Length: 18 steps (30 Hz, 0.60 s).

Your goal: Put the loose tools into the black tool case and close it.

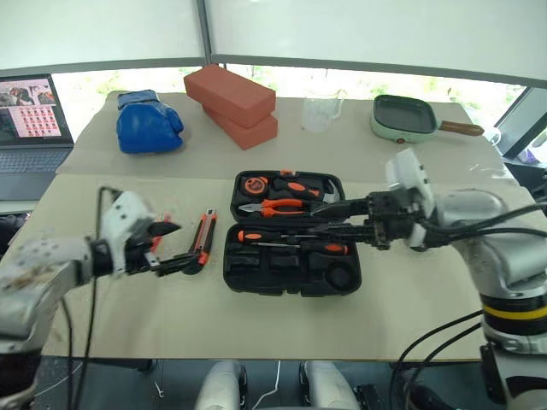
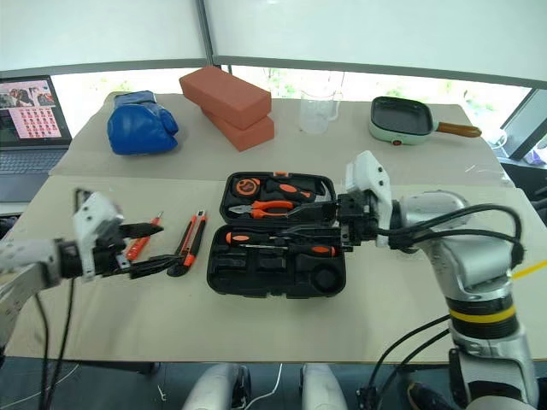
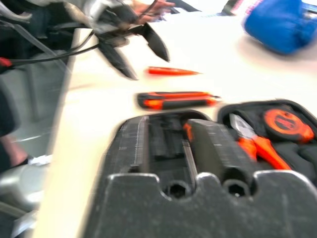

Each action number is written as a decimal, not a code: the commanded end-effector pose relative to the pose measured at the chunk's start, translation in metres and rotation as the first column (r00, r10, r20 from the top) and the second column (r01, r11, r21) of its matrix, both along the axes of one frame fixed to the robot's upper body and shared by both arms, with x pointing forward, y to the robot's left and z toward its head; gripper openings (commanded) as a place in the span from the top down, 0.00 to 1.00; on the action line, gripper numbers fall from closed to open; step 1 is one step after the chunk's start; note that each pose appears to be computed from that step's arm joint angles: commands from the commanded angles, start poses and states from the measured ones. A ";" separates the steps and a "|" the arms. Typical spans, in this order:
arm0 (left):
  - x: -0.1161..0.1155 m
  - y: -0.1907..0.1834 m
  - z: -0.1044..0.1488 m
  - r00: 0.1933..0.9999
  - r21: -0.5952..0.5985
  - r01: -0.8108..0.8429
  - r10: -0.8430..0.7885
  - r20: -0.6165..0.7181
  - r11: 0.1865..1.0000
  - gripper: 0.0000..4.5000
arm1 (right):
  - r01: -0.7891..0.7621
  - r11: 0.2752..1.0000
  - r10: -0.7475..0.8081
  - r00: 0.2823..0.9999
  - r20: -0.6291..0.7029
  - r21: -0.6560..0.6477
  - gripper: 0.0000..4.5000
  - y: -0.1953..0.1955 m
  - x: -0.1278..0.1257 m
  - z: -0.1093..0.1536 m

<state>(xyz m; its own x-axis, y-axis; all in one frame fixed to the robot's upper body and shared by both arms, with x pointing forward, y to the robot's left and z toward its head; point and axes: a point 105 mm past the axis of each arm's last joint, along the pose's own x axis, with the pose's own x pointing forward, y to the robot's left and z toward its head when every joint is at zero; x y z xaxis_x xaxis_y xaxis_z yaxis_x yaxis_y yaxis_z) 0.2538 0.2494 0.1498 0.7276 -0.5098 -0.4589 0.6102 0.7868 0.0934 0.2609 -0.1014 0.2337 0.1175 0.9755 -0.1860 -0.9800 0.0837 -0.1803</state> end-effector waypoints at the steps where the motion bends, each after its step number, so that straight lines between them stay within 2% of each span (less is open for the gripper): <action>1: -0.020 0.029 0.010 0.987 0.049 -0.158 0.156 0.048 0.986 0.00 | -0.044 0.999 0.044 0.998 0.036 -0.004 0.24 -0.003 -0.011 0.015; 4: -0.043 0.052 0.001 0.963 0.073 -0.268 0.270 -0.018 0.961 0.00 | -0.072 0.997 0.073 0.997 0.013 -0.030 0.01 -0.009 -0.018 0.010; 7: -0.046 0.053 0.000 0.962 0.088 -0.254 0.261 -0.081 0.963 0.00 | -0.079 0.997 0.079 0.997 -0.004 -0.022 0.01 -0.009 -0.022 0.007; 11: -0.018 0.051 0.010 0.957 0.107 -0.244 0.257 -0.131 0.964 0.00 | -0.073 0.997 0.073 0.997 0.006 -0.004 0.01 -0.004 -0.021 0.005; 18: 0.026 0.046 0.017 0.905 0.176 -0.232 0.278 -0.322 0.957 0.00 | -0.066 0.997 0.066 0.998 0.016 0.030 0.01 0.004 -0.031 0.004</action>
<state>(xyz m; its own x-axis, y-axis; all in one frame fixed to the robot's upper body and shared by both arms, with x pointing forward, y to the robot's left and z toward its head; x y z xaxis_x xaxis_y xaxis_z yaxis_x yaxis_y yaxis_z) 0.2766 0.2928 0.1695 0.6531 -0.2690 -0.7078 0.4195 0.9067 0.0425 0.2378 -0.1002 0.2275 0.0588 0.9821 -0.1789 -0.9897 0.0339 -0.1394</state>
